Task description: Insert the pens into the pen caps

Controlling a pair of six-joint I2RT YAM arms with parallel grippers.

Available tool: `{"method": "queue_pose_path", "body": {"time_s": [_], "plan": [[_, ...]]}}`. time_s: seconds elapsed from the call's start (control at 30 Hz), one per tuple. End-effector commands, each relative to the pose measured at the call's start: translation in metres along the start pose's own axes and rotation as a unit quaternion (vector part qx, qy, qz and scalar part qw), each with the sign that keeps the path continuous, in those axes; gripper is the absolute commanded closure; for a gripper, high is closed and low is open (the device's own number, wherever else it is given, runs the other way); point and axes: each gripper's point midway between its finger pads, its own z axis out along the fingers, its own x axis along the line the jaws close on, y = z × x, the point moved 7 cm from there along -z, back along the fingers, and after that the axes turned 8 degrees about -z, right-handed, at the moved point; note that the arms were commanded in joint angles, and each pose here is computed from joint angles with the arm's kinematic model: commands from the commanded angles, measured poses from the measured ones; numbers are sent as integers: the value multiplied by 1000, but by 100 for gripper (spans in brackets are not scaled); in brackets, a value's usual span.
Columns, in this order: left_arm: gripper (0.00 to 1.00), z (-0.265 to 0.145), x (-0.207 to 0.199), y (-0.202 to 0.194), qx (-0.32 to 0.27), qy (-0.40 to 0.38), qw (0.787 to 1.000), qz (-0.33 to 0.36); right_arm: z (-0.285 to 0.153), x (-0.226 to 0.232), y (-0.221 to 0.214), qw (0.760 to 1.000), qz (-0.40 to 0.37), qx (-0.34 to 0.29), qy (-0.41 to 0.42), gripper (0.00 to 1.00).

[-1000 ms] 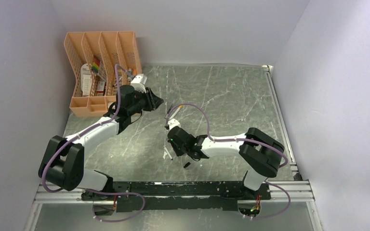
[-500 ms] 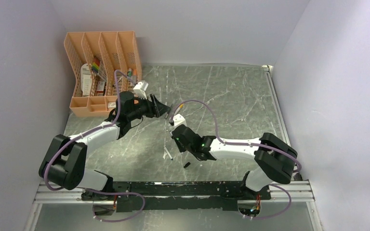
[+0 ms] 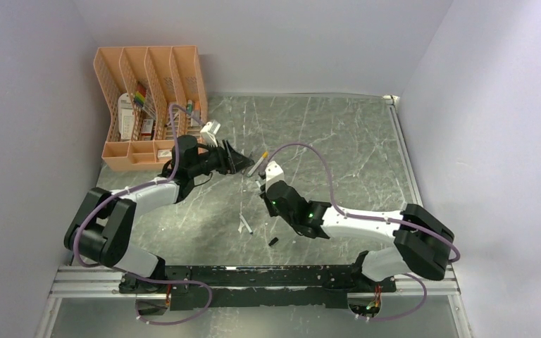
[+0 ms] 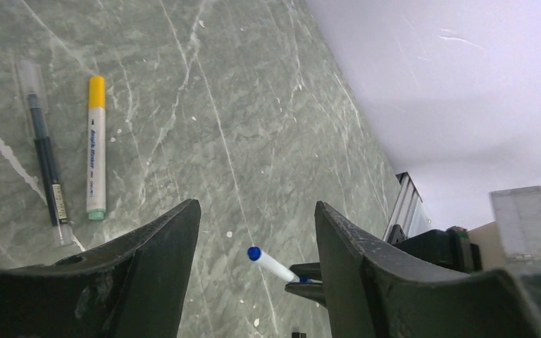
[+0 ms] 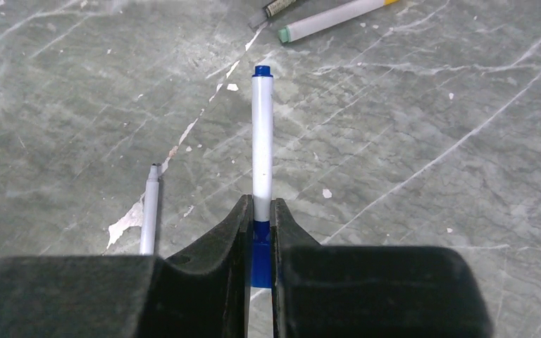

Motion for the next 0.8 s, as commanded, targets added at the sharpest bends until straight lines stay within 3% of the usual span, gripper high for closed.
{"method": "queue_pose_path", "body": {"time_s": [0.0,0.33,0.47,0.6,0.77], "plan": [[31,3,-9,1,13,-51,999,1,-10,-10,19,998,6,-58,-13,100],[31,16,-14,-22,66,-95,993,-22,-11,-17,28,997,-1,-73,-34,100],[34,13,-9,-15,29,-50,998,-19,2,-29,21,998,8,-35,-49,100],[35,6,-1,0,-11,25,1000,-1,23,-52,7,997,69,14,-30,100],[34,5,1,4,-1,50,999,14,49,-65,-4,994,96,46,-22,100]]}}
